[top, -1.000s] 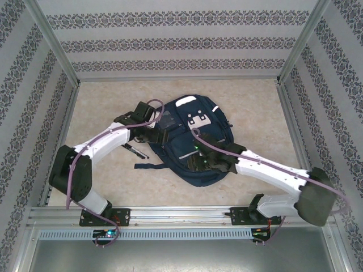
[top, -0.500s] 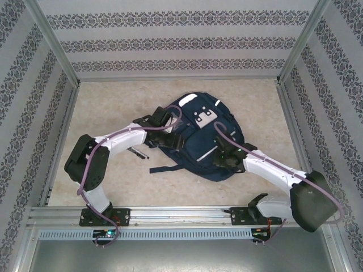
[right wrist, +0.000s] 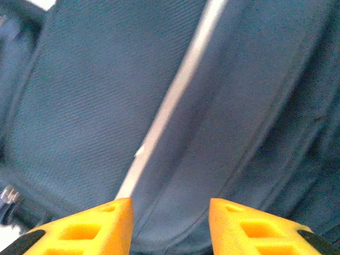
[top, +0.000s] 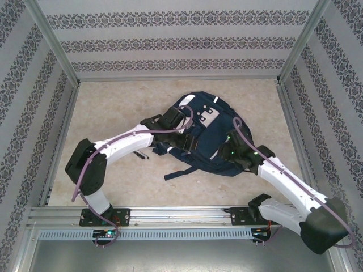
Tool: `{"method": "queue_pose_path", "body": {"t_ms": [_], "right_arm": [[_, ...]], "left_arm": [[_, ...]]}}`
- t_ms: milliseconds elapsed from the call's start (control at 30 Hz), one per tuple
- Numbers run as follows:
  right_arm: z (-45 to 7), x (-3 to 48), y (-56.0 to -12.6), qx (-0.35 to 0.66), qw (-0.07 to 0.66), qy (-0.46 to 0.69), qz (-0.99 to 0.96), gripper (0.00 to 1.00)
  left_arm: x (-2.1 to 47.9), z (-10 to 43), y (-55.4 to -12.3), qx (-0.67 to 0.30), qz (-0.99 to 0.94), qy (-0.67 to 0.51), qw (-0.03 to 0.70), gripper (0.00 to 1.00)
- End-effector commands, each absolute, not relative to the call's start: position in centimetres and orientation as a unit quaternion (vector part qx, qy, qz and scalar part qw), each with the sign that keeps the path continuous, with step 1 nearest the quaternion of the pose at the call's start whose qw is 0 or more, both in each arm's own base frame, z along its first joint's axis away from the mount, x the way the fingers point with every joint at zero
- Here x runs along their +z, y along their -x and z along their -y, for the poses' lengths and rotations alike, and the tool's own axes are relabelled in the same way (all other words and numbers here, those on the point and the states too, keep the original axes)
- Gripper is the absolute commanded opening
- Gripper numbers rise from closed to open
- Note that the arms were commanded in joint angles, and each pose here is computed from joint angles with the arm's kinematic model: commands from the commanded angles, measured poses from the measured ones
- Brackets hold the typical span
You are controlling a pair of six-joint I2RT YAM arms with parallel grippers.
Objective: Pack the student bag
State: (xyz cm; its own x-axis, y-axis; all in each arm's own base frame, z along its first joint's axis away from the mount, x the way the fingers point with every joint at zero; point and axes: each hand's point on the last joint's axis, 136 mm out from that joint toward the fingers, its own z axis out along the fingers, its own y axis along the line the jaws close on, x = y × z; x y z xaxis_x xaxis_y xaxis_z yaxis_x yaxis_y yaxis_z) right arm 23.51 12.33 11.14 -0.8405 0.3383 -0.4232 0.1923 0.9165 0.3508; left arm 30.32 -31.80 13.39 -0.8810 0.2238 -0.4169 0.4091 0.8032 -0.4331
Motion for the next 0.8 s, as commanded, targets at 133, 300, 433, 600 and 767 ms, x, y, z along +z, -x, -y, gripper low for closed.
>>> {"method": "queue_pose_path", "body": {"t_ms": [133,300,433,600,767], "right_arm": [[-20.4,12.1,-20.9,0.213,0.234,-0.180,-0.931,0.37],[-24.1,11.8,-22.2,0.198,0.229,-0.274,-0.913,0.40],[-26.3,11.4,-23.3,0.176,0.214,-0.300,-0.913,0.40],[-26.5,10.8,-24.6,0.146,0.231,-0.345,-0.898,0.43],[-27.3,9.1,-24.9,0.132,0.203,-0.391,-0.888,0.44]], "left_arm": [[14.6,25.3,-34.9,-0.179,-0.952,-0.126,0.213,0.69],[12.2,23.9,-38.3,-0.213,-0.957,-0.053,0.192,0.60],[10.5,24.2,-39.0,-0.232,-0.957,-0.029,0.173,0.59],[9.0,24.5,-38.4,-0.242,-0.959,-0.020,0.149,0.58],[7.8,24.3,-37.8,-0.238,-0.962,-0.014,0.135,0.57]]}}
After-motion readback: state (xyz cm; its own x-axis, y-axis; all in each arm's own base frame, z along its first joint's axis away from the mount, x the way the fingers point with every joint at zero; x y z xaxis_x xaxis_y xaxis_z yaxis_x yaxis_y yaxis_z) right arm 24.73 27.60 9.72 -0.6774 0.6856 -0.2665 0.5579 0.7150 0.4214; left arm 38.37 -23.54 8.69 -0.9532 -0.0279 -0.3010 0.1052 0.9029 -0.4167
